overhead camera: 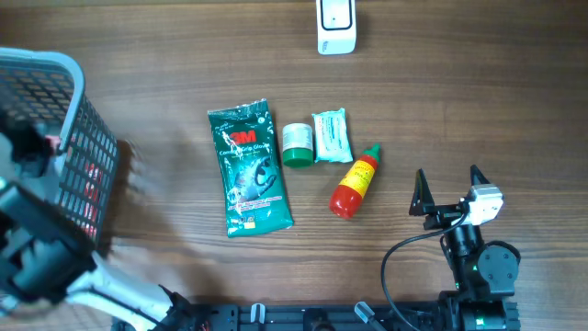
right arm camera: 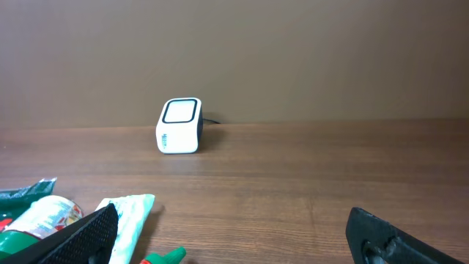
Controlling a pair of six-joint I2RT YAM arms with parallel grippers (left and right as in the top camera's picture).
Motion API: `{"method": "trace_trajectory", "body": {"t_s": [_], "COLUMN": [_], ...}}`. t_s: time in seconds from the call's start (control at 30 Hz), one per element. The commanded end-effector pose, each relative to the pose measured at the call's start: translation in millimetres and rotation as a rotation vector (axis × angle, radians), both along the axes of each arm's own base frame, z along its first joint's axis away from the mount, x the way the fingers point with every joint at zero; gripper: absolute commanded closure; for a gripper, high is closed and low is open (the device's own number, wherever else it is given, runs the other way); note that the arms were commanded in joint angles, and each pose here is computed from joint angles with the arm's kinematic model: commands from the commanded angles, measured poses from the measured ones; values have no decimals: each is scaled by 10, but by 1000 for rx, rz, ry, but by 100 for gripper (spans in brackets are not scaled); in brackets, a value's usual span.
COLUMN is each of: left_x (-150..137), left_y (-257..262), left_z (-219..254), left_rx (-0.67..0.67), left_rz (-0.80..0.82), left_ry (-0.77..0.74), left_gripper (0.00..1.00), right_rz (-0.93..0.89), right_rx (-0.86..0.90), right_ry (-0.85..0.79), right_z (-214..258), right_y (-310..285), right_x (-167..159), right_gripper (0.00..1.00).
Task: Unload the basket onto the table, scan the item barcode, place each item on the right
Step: 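Reach into the basket and grasp the orange Kleenex tissue pack, then carry the Kleenex pack out and set it beside the sriracha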
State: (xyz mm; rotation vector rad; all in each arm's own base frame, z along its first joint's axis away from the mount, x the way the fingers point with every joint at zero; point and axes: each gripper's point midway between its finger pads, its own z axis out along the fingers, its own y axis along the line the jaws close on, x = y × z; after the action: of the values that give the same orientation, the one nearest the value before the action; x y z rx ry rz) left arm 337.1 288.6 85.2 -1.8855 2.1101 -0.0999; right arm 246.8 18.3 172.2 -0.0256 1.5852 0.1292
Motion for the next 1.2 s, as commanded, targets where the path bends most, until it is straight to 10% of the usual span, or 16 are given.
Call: {"method": "trace_trajectory", "body": {"t_s": [0.0,0.3,0.5,1.17], "left_x": [-159,-237,-306,-953], "left_y": [7,-991,-2299,-4797], "left_z": [1061,2409,2768,493], "left_rx": [115,85,117,-109], "left_rz": [18,-205,-704,-1537], "left_ry": [-206,-606,-679,-358], "left_gripper": [96,96,96,96], "right_rz": [-13,-13,-13,-13], "right_rx": [-10,-10,-10,-10], "right_ry": [-3,-3,-3,-3], "right_z": [4,4,4,4], "right_y": [-24,-24,-25,-24], "right_x": [2,2,2,2], "right_gripper": [0,0,0,0]}}
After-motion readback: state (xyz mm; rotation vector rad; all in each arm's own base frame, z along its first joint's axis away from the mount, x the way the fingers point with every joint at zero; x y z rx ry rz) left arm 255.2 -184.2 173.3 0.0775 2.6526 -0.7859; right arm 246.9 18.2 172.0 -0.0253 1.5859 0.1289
